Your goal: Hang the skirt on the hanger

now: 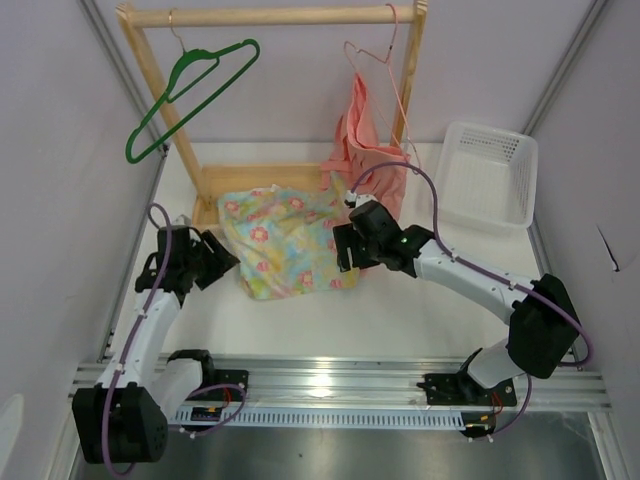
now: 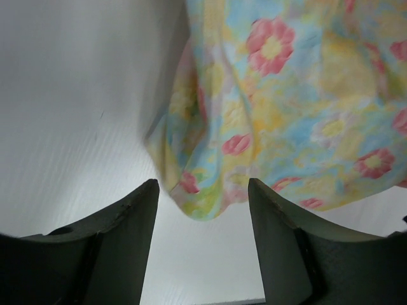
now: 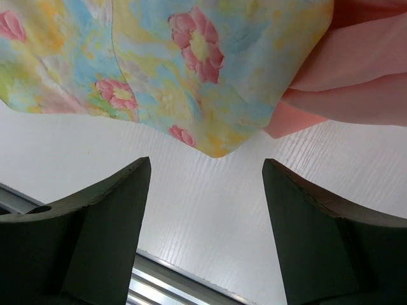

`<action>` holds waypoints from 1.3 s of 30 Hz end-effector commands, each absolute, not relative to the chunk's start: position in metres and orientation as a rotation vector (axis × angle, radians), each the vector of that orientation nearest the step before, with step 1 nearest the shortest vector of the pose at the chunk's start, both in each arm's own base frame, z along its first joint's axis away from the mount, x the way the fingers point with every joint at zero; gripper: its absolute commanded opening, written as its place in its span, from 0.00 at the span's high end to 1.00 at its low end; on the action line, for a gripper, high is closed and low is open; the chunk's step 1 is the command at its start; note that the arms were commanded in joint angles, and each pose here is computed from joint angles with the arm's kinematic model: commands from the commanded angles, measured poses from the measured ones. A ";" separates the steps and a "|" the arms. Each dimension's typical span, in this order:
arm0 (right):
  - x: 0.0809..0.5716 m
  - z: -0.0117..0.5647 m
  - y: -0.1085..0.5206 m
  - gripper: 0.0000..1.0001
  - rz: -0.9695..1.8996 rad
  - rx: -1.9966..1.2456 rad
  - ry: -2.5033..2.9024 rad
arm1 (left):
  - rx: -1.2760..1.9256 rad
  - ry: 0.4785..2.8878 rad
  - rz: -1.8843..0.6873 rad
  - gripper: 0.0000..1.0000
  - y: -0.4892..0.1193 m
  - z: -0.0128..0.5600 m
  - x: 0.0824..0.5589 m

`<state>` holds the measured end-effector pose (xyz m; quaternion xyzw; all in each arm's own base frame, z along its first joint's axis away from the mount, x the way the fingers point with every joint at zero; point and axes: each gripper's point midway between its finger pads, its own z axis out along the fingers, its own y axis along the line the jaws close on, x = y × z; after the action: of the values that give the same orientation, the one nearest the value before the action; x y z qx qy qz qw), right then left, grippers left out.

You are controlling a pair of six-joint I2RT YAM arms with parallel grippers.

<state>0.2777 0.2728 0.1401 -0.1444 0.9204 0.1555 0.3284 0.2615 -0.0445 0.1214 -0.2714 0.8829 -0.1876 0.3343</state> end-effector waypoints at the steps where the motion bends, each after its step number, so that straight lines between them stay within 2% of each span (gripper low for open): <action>1: 0.281 0.140 0.275 0.23 0.387 -0.394 2.403 | -0.781 2.321 -0.491 0.37 -0.044 0.101 0.255; 6: 0.274 0.115 0.259 0.24 0.457 -0.337 2.433 | -0.815 2.391 -0.483 0.40 -0.046 0.060 0.244; 10: 0.289 0.104 0.253 0.24 0.503 -0.309 2.416 | -0.869 2.401 -0.515 0.42 -0.052 0.042 0.245; 17: 0.275 0.101 0.281 0.28 0.701 -0.378 2.402 | -0.865 2.379 -0.506 0.41 -0.050 0.042 0.254; 21: 0.265 0.105 0.288 0.28 0.664 -0.374 2.396 | -0.878 2.382 -0.481 0.42 -0.047 0.038 0.258; 26: 0.279 0.085 0.272 0.30 0.574 -0.294 2.426 | -0.895 2.385 -0.486 0.42 -0.047 0.036 0.267; 37: 0.295 0.064 0.279 0.34 0.642 -0.319 2.387 | -0.881 2.388 -0.484 0.45 -0.047 0.030 0.278; 39: 0.296 0.068 0.281 0.37 0.660 -0.322 2.374 | -0.870 2.374 -0.500 0.46 -0.048 0.031 0.280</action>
<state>0.2851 0.2668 0.0533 -0.1111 0.9236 0.2239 0.2905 0.2668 -0.0474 0.0241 -0.3291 0.8917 -0.1769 0.2555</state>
